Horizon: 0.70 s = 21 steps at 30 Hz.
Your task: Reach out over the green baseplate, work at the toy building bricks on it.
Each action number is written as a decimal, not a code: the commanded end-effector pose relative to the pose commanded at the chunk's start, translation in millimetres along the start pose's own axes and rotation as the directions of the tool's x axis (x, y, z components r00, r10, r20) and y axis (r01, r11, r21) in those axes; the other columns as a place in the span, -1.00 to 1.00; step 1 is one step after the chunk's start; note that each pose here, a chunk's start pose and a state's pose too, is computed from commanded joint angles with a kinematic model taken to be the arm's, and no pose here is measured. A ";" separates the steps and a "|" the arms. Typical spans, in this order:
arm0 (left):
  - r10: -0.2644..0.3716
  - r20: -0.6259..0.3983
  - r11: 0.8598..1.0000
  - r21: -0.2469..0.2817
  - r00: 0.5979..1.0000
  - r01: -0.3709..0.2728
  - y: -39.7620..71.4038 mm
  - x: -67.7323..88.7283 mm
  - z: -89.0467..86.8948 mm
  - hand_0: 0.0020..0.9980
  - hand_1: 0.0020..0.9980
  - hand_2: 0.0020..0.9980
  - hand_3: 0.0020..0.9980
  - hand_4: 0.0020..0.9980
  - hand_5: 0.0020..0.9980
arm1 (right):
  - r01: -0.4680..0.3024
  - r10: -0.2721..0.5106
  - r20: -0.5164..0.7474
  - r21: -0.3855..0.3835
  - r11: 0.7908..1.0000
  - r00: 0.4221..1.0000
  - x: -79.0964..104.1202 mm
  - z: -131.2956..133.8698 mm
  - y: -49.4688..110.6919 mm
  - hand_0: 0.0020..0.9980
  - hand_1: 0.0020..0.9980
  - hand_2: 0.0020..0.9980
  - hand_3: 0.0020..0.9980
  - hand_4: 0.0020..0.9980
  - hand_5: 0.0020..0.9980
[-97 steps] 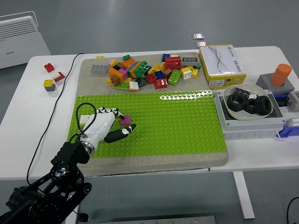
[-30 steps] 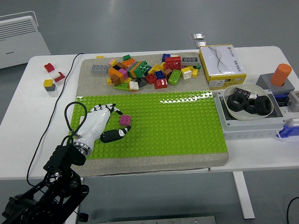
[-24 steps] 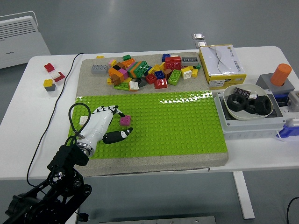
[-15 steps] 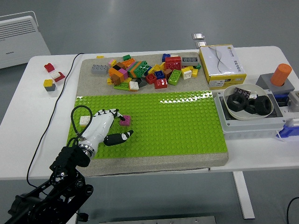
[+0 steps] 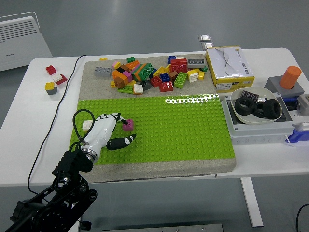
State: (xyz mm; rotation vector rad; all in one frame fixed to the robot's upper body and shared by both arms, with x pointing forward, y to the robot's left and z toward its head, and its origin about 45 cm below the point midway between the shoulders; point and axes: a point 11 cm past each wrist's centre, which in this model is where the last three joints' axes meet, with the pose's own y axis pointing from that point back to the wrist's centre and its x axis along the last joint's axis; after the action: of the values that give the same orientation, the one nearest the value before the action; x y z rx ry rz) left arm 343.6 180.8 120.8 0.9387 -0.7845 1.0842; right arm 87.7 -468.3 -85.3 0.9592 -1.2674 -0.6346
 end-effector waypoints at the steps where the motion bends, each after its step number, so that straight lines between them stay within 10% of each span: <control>1: -0.001 0.000 1.000 0.000 1.000 0.001 0.1 -0.2 0.4 0.94 0.82 0.82 0.25 0.59 0.04 | 0.000 0.000 0.000 0.000 1.000 1.000 0.2 0.0 0.0 0.33 0.33 0.46 0.52 0.53 0.94; 21: -0.014 -0.008 0.999 -0.035 1.000 0.014 -3.8 -4.2 16.1 0.94 0.82 0.82 0.24 0.57 0.03 | -0.003 0.003 0.002 0.002 1.000 1.000 1.9 -1.0 0.0 0.34 0.33 0.46 0.51 0.53 0.95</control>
State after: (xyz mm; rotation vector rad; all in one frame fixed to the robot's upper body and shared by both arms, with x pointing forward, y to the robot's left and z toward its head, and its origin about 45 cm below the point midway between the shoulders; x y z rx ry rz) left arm 344.9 163.9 122.8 0.9084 -0.7871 1.0584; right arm 89.1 -469.7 -84.4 0.9583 -1.2707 -0.6326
